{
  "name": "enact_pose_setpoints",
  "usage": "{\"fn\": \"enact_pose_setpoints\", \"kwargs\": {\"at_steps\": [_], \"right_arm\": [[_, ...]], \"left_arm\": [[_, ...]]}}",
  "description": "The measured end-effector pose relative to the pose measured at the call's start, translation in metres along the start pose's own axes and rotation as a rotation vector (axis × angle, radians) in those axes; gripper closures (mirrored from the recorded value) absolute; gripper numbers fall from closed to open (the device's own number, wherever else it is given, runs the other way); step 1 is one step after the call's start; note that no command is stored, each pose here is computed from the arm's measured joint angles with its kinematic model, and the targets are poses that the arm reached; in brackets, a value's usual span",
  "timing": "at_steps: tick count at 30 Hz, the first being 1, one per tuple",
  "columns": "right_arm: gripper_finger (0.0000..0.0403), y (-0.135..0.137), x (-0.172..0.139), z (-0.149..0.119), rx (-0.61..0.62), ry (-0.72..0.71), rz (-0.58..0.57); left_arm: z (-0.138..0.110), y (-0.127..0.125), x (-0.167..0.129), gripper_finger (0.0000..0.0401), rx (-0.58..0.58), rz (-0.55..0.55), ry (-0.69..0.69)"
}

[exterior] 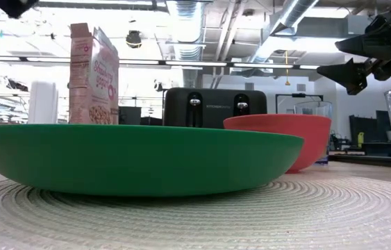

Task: Arrange a breakfast setting
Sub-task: Put the spoon on the placemat to the right of the plate

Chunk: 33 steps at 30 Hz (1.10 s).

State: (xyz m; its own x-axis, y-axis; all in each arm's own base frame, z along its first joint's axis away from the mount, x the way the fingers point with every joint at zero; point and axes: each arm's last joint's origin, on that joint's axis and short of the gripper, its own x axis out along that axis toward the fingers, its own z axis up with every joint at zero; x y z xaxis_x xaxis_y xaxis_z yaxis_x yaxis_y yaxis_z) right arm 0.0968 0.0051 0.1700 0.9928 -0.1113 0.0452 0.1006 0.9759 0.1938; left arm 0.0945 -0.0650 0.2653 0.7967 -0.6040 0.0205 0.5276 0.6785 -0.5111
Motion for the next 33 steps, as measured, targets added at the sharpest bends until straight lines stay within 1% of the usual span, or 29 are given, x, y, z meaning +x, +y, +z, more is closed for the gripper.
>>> {"fn": "enact_pose_setpoints", "kwargs": {"at_steps": [5, 9, 13, 20, 27, 30, 33], "right_arm": [[0.0032, 0.0, 0.0, 0.0, 0.0, 0.0, 0.0], [0.0032, 0.0, 0.0, 0.0, 0.0, -0.001, 0.0], [0.0032, 0.0, 0.0, 0.0, 0.0, 0.0, 0.0], [0.0032, 0.0, 0.0, 0.0, 0.0, 0.0, 0.0], [0.0032, 0.0, 0.0, 0.0, 0.0, 0.0, 0.0], [0.0032, 0.0, 0.0, 0.0, 0.0, -0.001, 0.0], [0.0032, 0.0, 0.0, 0.0, 0.0, 0.0, 0.0]], "left_arm": [[-0.002, -0.007, 0.014, 0.0074, 0.122, -0.047, -0.003], [-0.008, -0.011, 0.026, 0.0074, 0.162, -0.067, 0.015], [-0.012, -0.019, 0.036, 0.0074, 0.241, -0.085, 0.062], [-0.019, -0.032, 0.042, 0.0074, 0.333, -0.123, 0.105], [-0.042, -0.043, 0.047, 0.0074, 0.359, -0.196, 0.251], [-0.051, -0.048, 0.049, 0.0074, 0.419, -0.225, 0.29], [-0.054, -0.051, 0.052, 0.0074, 0.469, -0.243, 0.28]]}}
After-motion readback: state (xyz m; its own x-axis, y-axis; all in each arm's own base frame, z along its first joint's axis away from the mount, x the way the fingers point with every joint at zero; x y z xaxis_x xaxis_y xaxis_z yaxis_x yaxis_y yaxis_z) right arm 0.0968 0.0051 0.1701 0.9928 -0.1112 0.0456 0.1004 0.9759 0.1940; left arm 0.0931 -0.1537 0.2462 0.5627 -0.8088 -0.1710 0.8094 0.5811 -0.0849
